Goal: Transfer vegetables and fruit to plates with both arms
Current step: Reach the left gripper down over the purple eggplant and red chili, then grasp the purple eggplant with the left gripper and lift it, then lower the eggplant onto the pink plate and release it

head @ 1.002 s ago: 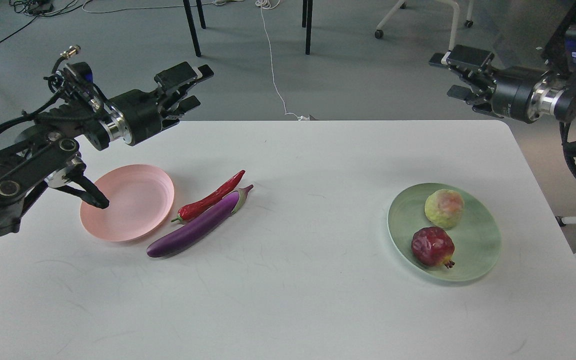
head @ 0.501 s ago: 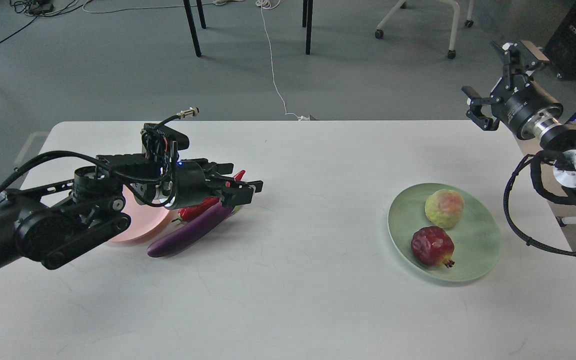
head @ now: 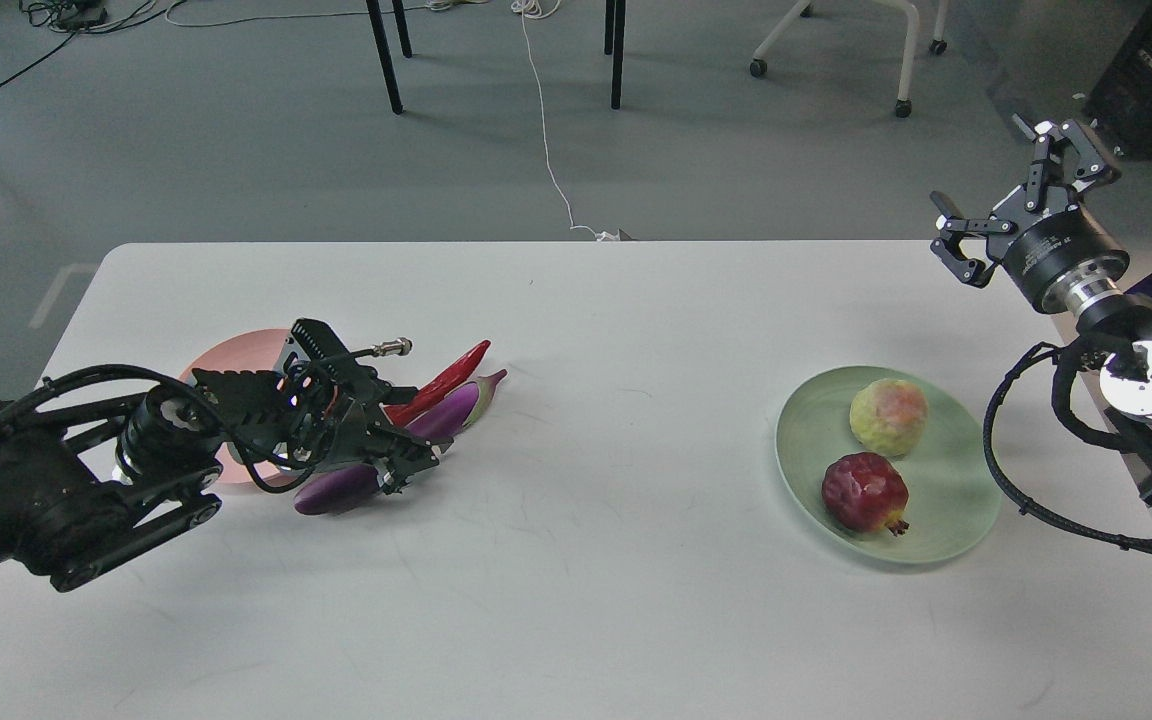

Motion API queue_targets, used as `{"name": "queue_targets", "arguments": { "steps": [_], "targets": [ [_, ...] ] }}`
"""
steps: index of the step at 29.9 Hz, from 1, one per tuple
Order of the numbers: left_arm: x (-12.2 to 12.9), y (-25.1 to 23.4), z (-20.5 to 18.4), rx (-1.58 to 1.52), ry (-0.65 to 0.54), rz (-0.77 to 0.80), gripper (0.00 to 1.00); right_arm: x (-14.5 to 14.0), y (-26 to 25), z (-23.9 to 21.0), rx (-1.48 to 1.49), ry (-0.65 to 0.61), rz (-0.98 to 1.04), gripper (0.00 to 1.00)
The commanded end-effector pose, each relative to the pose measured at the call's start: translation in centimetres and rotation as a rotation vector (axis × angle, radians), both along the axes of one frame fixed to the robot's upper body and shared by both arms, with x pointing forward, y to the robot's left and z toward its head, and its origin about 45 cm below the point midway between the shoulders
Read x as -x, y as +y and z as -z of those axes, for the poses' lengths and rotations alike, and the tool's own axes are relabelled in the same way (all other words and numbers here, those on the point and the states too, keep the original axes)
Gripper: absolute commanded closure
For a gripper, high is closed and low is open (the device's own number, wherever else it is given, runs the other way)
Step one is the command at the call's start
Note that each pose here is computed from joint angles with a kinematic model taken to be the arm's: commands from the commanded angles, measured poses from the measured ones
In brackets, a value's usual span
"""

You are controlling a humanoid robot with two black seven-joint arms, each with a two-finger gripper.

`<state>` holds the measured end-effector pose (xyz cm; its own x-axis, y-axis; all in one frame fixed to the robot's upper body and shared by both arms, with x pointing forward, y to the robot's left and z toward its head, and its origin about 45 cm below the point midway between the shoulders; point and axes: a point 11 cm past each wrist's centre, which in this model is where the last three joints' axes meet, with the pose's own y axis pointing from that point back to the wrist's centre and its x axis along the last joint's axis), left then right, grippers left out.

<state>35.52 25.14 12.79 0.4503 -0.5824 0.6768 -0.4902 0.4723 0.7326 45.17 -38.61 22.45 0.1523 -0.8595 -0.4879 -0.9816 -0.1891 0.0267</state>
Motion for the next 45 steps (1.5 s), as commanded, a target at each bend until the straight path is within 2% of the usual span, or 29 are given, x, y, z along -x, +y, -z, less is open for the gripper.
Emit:
{"name": "queue_targets", "arguments": {
  "steps": [1,5,13,18,23,29,33,37,39,41,42,45],
  "targets": [
    [0.1,0.2,0.1,0.0,0.005,-0.002,0.51,0.0,0.0,0.1,0.002,0.002,0.003,0.01],
    [0.2,0.2,0.1,0.002,0.005,-0.001,0.63,-0.1,0.0,-0.1,0.001,0.0,0.003,0.01],
    [0.7,0.0,0.4,0.009,0.018,0.003,0.75,0.0,-0.1,-0.1,0.005,0.001,0.006,0.01],
    [0.7,-0.7,-0.6,0.041,0.003,0.016,0.88,-0.1,-0.2,-0.1,0.008,0.0,0.005,0.01],
    [0.7,-0.2,-6.4,0.166,-0.049,-0.005,0.9,-0.3,-0.2,-0.5,0.008,-0.007,0.009,0.01],
    [0.3,5.8,-8.8,0.143,-0.057,-0.148,0.9,-0.4,0.0,-0.6,0.007,-0.009,0.007,0.01],
    [-0.6,10.9,-7.1,0.051,-0.051,-0.276,0.88,-0.4,0.4,-0.4,0.001,-0.007,0.0,0.01],
    [-0.1,13.0,-5.1,-0.006,-0.017,-0.325,0.85,-0.5,0.7,-0.4,-0.004,-0.008,-0.003,0.01],
    [-0.1,14.4,-4.5,-0.033,-0.008,-0.36,0.73,-0.5,0.7,-0.3,-0.003,-0.007,-0.004,0.01],
    [-0.5,14.0,-4.1,-0.029,-0.007,-0.363,0.5,-0.5,0.7,-0.4,-0.003,-0.009,-0.005,0.01],
    [-0.6,13.4,-3.9,-0.022,-0.005,-0.353,0.44,-0.5,0.7,-0.4,-0.003,-0.009,-0.005,0.01],
    [-0.7,13.2,-4.0,-0.017,-0.005,-0.349,0.42,-0.4,0.6,-0.3,0.001,-0.006,-0.005,0.01]
  ]
}}
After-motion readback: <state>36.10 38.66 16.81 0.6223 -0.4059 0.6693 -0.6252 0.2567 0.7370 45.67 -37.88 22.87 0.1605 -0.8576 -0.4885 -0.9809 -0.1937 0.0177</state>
